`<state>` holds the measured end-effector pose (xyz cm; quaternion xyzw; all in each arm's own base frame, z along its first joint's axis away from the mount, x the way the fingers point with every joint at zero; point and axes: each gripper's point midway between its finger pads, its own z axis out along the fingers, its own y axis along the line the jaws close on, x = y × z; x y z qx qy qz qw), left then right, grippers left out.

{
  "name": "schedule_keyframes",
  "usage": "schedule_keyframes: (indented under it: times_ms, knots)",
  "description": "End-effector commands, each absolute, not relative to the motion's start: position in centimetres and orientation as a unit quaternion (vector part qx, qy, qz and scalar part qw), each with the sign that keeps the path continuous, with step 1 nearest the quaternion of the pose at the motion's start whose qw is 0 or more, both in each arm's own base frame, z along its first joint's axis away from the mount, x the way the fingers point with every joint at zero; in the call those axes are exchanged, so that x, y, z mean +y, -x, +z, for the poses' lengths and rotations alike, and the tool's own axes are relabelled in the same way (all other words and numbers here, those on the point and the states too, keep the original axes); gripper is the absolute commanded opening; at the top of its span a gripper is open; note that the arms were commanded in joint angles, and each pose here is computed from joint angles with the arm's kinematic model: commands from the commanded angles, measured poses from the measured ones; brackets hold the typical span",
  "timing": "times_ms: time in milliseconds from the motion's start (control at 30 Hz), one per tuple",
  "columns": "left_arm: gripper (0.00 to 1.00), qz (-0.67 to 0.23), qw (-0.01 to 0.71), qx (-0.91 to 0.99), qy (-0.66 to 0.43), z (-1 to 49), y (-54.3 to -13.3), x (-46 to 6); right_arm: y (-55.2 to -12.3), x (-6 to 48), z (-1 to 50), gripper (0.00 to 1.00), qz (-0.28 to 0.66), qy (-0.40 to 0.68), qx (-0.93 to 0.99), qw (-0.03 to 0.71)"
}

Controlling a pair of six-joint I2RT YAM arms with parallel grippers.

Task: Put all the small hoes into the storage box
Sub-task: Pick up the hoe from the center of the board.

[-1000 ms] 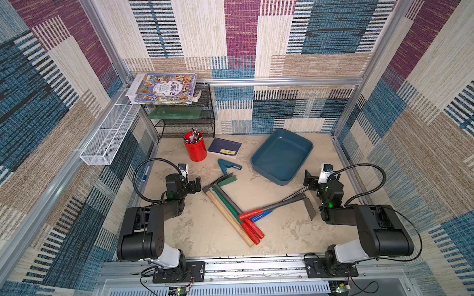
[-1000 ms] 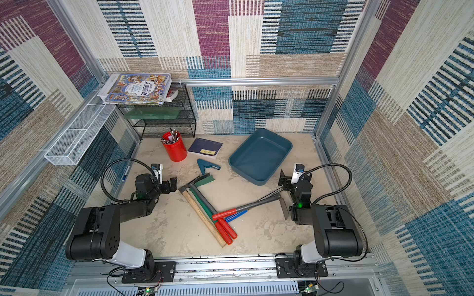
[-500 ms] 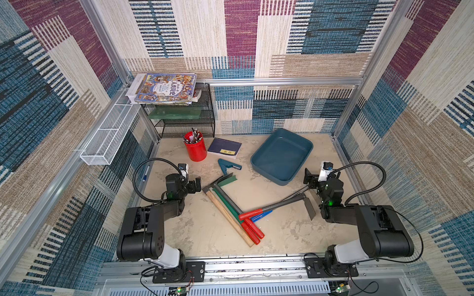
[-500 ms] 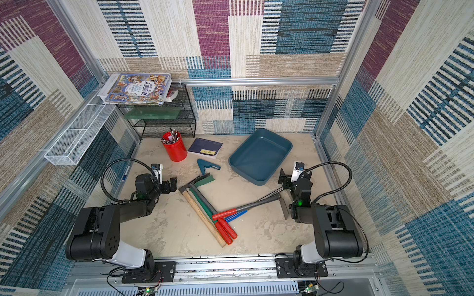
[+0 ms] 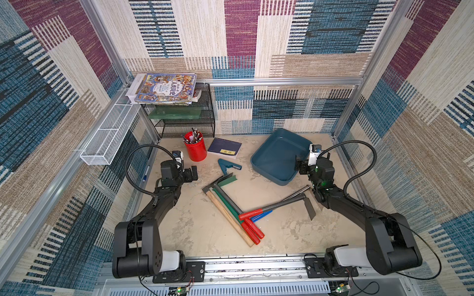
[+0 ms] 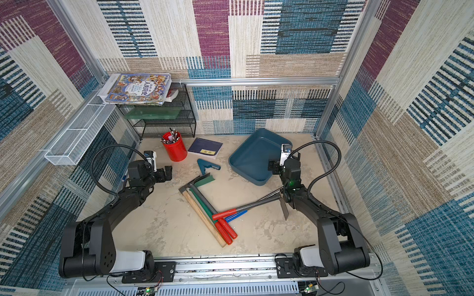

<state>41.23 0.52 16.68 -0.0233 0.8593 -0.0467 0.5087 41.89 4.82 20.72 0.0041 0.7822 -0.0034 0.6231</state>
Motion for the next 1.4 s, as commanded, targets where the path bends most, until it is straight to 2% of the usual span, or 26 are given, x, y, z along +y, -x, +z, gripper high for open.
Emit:
schedule_keyframes:
  times_ms: [0,200,367,833,900,967,1067,1233,1367]
  knots:
    - [1.00,-0.077,0.477,0.874,0.054,17.4,-39.7,-0.5,-41.2,4.1,22.1,0.96,-0.010,-0.073,0.782,0.619]
    - [1.00,-0.127,0.431,0.892,0.041,18.7,-37.8,-3.5,-40.6,6.3,22.7,0.95,0.012,-0.134,0.818,0.559]
    - [1.00,-0.119,0.423,0.898,-0.008,20.0,-35.9,-6.9,-39.7,9.2,21.7,0.96,0.075,-0.142,0.844,0.512]
    - [1.00,-0.077,0.375,0.917,-0.113,21.0,-30.4,-14.1,-32.1,15.5,18.7,0.99,0.138,-0.240,0.883,0.380]
    - [1.00,-0.057,0.374,0.917,-0.129,20.9,-29.7,-14.6,-31.0,16.2,17.5,0.93,0.159,-0.278,0.881,0.348]
    - [1.00,-0.044,0.371,0.917,-0.138,20.7,-29.1,-15.0,-30.0,17.5,16.6,0.93,0.186,-0.290,0.882,0.322]
    - [1.00,-0.033,0.367,0.917,-0.149,20.4,-28.1,-15.8,-28.5,18.3,15.8,0.87,0.197,-0.324,0.873,0.308]
    - [1.00,-0.005,0.354,0.919,-0.173,19.5,-26.9,-16.4,-26.8,19.1,14.1,0.82,0.245,-0.361,0.858,0.271]
    - [1.00,-0.004,0.343,0.921,-0.182,18.7,-26.4,-16.9,-26.1,18.4,12.8,0.74,0.226,-0.376,0.863,0.253]
